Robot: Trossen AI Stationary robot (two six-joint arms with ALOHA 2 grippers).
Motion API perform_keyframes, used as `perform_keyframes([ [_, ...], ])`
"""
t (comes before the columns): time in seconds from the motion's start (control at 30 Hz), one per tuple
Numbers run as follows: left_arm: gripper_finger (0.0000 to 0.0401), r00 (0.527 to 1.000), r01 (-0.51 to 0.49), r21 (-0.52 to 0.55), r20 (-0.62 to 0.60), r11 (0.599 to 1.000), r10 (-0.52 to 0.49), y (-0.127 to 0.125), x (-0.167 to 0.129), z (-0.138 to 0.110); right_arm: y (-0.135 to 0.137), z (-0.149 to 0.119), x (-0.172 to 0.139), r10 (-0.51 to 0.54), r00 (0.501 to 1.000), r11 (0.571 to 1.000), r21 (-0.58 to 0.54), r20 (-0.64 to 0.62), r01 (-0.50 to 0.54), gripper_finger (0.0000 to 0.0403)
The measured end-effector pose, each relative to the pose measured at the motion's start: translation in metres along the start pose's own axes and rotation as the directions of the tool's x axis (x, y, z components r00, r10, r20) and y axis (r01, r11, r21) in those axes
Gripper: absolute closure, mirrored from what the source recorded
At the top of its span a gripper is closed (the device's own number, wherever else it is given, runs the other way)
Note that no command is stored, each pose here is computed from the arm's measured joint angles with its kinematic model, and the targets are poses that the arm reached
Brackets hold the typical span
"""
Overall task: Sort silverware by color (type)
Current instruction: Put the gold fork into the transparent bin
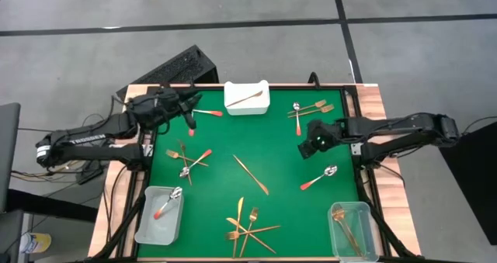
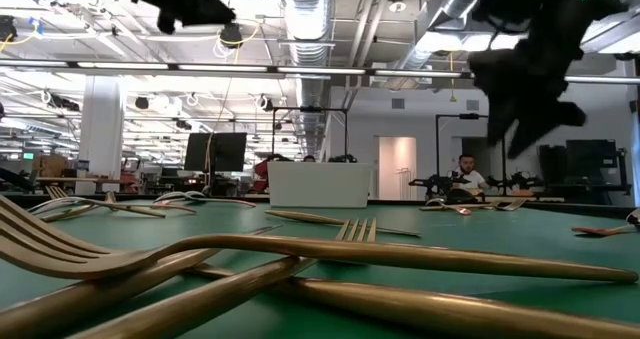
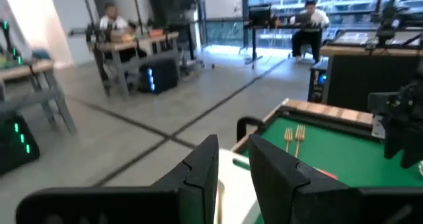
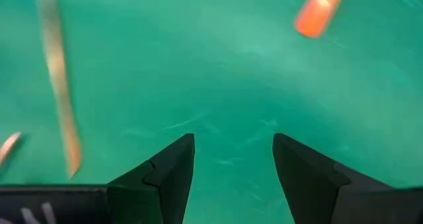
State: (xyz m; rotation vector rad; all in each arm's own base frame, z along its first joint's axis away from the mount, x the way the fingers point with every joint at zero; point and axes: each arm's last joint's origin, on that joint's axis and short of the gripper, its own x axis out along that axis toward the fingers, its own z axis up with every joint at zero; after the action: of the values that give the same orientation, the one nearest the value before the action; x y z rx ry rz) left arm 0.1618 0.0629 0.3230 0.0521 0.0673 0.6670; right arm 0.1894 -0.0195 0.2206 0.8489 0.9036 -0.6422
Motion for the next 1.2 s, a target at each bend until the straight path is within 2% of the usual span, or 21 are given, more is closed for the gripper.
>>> perform_keyframes([
  [0.07, 0.0329, 0.998, 0.024, 0.022, 0.053, 0.999, -0.025, 0.004, -0.009, 0.009, 0.008, 0.007, -0.012, 0.093, 0.995, 0.991, -0.099, 0.041, -0.089, 0.0182],
  [0.17, 0.0337, 0.996, 0.039, 0.045, 0.074, 0.998, -0.043, 0.015, -0.027, 0.013, 0.019, 0.016, -0.03, 0.229, 0.965, 0.954, -0.229, 0.129, -0.196, 0.02],
  [0.3, 0.0358, 0.998, 0.055, 0.002, 0.041, 0.998, -0.056, 0.026, -0.05, 0.001, 0.034, 0.029, -0.048, 0.418, 0.866, 0.884, -0.344, 0.275, -0.317, 0.0243],
  [0.4, 0.0375, 0.994, 0.104, -0.044, 0.043, 0.994, -0.102, 0.026, -0.058, -0.016, 0.04, 0.034, -0.052, 0.479, 0.815, 0.854, -0.389, 0.326, -0.346, 0.0276],
  [0.5, 0.0387, 0.995, 0.101, -0.096, 0.007, 0.99, -0.101, 0.026, -0.06, -0.033, 0.042, 0.036, -0.051, 0.493, 0.803, 0.844, -0.408, 0.335, -0.348, 0.0299],
  [0.73, 0.0392, 0.99, 0.063, -0.251, -0.102, 0.966, -0.092, 0.025, -0.06, -0.052, 0.043, 0.036, -0.051, 0.506, 0.797, 0.836, -0.416, 0.329, -0.359, 0.0324],
  [1.2, 0.0392, 0.956, 0.027, -0.226, -0.28, 0.974, -0.091, 0.025, -0.063, -0.07, 0.043, 0.038, -0.05, 0.504, 0.797, 0.829, -0.446, 0.334, -0.338, 0.0326],
])
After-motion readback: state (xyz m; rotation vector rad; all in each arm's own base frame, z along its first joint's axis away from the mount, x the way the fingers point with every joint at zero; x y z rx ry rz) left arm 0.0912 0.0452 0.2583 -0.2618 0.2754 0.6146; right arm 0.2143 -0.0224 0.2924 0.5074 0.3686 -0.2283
